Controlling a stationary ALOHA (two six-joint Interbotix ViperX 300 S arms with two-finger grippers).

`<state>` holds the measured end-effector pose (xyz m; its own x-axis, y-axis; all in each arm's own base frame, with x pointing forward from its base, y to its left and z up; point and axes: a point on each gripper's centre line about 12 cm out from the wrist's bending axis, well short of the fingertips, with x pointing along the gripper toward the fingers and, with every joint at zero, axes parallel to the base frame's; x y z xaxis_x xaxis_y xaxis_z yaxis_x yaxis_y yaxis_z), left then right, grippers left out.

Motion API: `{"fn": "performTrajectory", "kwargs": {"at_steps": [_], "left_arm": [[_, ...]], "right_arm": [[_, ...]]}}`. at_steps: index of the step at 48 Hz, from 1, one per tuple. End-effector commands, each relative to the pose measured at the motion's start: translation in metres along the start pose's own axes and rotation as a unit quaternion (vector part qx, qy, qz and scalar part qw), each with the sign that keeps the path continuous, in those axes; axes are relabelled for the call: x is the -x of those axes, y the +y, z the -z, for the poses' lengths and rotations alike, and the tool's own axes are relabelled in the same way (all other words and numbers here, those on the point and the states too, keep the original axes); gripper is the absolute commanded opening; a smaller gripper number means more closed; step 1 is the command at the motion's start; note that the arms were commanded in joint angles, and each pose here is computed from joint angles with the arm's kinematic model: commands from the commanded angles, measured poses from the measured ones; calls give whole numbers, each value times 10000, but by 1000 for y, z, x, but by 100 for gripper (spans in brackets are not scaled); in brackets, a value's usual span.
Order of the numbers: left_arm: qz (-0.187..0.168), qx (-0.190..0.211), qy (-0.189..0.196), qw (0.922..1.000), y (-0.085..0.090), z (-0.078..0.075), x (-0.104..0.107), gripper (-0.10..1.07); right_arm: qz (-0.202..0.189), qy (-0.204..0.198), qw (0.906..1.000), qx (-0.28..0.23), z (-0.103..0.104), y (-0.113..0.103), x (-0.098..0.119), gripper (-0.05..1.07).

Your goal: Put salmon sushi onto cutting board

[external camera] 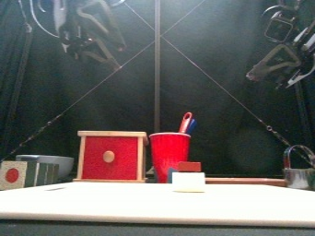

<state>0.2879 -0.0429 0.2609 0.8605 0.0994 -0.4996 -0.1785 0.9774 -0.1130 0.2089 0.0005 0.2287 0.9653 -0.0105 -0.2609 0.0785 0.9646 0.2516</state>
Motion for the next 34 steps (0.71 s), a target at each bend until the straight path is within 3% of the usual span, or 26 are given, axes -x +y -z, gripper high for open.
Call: {"fn": "performTrajectory", "kwargs": {"at_steps": [1,21,34], "left_arm": [[70,-98,-138,9998,6,4,12,86],[177,-1,-792,9967,41,9,46,86],[220,-164,-921,9954,54,18,46,86]], "right_arm": [[-24,-116,9998,-128,-10,3,-2,5],[128,53,9994,-317,-4,-3,-8,5],[274,32,9995,-182,-9,-9,-12,5]]}}
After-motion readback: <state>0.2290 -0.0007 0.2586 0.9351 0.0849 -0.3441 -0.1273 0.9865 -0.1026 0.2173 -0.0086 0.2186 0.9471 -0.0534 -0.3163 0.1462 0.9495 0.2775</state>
